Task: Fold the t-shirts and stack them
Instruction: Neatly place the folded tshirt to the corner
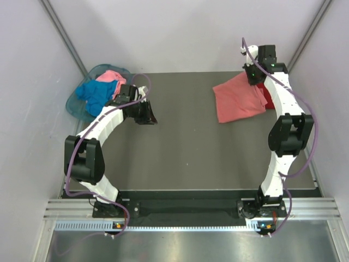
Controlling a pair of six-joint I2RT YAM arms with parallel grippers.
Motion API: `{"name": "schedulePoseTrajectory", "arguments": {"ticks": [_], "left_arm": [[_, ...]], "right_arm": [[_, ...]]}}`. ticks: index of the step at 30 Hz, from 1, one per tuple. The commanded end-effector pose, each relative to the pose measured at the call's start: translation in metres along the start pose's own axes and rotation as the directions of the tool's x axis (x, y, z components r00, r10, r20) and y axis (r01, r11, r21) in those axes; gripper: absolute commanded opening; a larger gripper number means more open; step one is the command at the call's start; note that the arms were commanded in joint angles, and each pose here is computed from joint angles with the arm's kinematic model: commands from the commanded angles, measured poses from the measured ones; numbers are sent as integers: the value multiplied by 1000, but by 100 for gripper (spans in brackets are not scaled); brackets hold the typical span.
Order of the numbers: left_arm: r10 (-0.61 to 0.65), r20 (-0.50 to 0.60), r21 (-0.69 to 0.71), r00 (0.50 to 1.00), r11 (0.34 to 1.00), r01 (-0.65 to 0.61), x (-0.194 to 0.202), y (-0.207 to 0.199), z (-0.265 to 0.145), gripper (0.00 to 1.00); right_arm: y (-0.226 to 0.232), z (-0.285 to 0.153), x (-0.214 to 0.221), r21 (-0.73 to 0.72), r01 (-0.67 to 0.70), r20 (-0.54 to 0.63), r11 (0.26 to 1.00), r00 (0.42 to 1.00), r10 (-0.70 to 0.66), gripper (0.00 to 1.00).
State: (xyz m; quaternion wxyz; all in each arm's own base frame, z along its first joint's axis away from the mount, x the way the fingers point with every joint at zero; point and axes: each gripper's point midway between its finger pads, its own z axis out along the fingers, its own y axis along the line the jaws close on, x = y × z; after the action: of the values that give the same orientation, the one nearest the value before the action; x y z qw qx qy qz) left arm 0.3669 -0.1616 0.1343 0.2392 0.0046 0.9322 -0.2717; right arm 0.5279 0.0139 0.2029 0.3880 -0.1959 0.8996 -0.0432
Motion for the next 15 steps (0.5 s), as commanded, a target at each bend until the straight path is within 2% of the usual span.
{"name": "schedulePoseTrajectory", "arguments": {"ticks": [1, 4, 5, 15], "left_arm": [[29, 20, 31, 999, 999, -29, -2, -7, -10, 28], [32, 30, 34, 999, 999, -33, -3, -8, -12, 28], [33, 30, 35, 999, 999, -34, -3, -9, -12, 28], [26, 21, 33, 999, 999, -27, -3, -6, -8, 27]], "right_arm": [[-23, -18, -26, 58, 60, 52, 997, 997, -63, 0], [-37, -10, -24, 77, 62, 33, 995, 997, -64, 0], [-55, -14, -26, 103, 38, 44, 994, 998, -43, 0], [-85, -18, -36, 115, 1, 107, 993, 994, -13, 0]]}}
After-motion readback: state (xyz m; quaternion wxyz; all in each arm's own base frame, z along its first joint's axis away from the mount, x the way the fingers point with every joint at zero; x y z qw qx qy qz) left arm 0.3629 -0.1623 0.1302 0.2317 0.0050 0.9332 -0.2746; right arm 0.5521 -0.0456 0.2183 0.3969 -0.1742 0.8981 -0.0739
